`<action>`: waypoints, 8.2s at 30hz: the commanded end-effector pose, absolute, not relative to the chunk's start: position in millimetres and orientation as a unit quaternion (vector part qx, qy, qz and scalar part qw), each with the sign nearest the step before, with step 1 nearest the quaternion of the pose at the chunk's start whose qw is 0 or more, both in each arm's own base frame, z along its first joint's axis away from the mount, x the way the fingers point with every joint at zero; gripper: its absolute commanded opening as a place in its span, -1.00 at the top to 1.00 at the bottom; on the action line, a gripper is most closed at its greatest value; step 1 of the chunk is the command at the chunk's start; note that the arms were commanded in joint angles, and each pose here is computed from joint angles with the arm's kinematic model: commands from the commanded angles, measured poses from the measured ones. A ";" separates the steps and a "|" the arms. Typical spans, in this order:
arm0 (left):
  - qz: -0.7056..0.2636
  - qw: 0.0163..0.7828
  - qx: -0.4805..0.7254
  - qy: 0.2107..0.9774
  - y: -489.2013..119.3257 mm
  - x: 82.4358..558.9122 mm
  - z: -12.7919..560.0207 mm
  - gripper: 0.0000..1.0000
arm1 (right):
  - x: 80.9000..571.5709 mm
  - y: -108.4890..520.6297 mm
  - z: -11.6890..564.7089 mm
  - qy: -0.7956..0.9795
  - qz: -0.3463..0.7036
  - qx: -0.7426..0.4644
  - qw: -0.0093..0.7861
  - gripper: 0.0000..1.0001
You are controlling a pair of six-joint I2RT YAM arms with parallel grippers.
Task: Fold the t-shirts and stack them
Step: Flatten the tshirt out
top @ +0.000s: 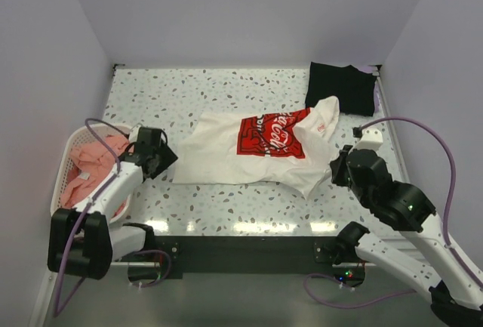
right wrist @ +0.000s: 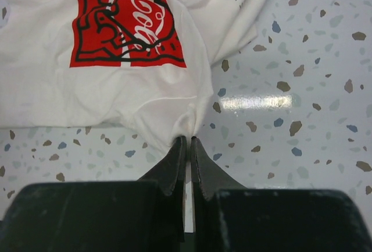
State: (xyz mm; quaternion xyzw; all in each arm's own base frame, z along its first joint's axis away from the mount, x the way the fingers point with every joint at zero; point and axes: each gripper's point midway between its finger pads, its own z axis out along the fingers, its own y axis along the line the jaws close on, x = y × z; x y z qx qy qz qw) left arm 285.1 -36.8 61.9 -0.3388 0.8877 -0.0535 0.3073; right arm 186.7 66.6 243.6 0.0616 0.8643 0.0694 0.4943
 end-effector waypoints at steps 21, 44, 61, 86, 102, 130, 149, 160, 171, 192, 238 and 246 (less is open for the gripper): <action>-0.065 0.274 -0.374 0.884 -68.3 249.7 19.5 0.30 | 174.6 68.2 218.2 0.876 0.092 0.094 0.464 1.00; -0.071 0.350 -0.410 0.839 -2.0 300.3 83.6 1.00 | 123.3 123.7 164.2 0.879 0.298 0.102 0.358 -0.15; -0.100 0.351 -0.377 0.851 -13.5 298.6 90.2 1.00 | 253.5 92.4 88.3 0.912 0.059 0.131 0.385 0.15; -0.109 0.351 -0.372 0.852 -16.6 301.0 90.6 1.00 | 246.3 98.1 23.4 0.928 0.137 0.180 0.295 0.07; -0.110 0.363 -0.371 0.848 -15.2 300.8 100.8 1.00 | 242.0 98.2 27.7 0.932 0.135 0.188 0.279 1.00; -0.120 0.410 -0.343 0.837 -14.2 301.7 143.9 1.00 | 253.0 94.9 61.6 0.922 0.134 0.157 0.327 0.04; -0.125 0.400 -0.331 0.845 -18.3 309.6 131.8 1.00 | 259.2 103.5 24.8 0.942 0.069 0.140 0.297 0.15; -0.133 0.397 -0.330 0.846 -21.4 307.9 130.1 1.00 | 241.9 108.8 23.0 0.950 0.047 0.126 0.283 0.77; -0.130 0.417 -0.330 0.836 -17.5 300.9 155.0 1.00 | 234.6 90.8 178.9 0.889 0.107 0.138 0.424 1.00; -0.275 0.634 -0.251 0.678 -38.5 252.4 452.4 1.00 | 169.3 31.6 516.8 0.671 0.219 0.159 0.690 1.00; -0.355 0.560 -0.276 0.696 -27.7 448.8 329.7 1.00 | 358.3 57.2 353.8 0.738 0.169 0.229 0.612 1.00; -0.264 0.392 -0.356 0.806 -45.1 356.3 114.4 1.00 | 271.6 53.3 149.2 0.833 0.151 0.279 0.453 0.84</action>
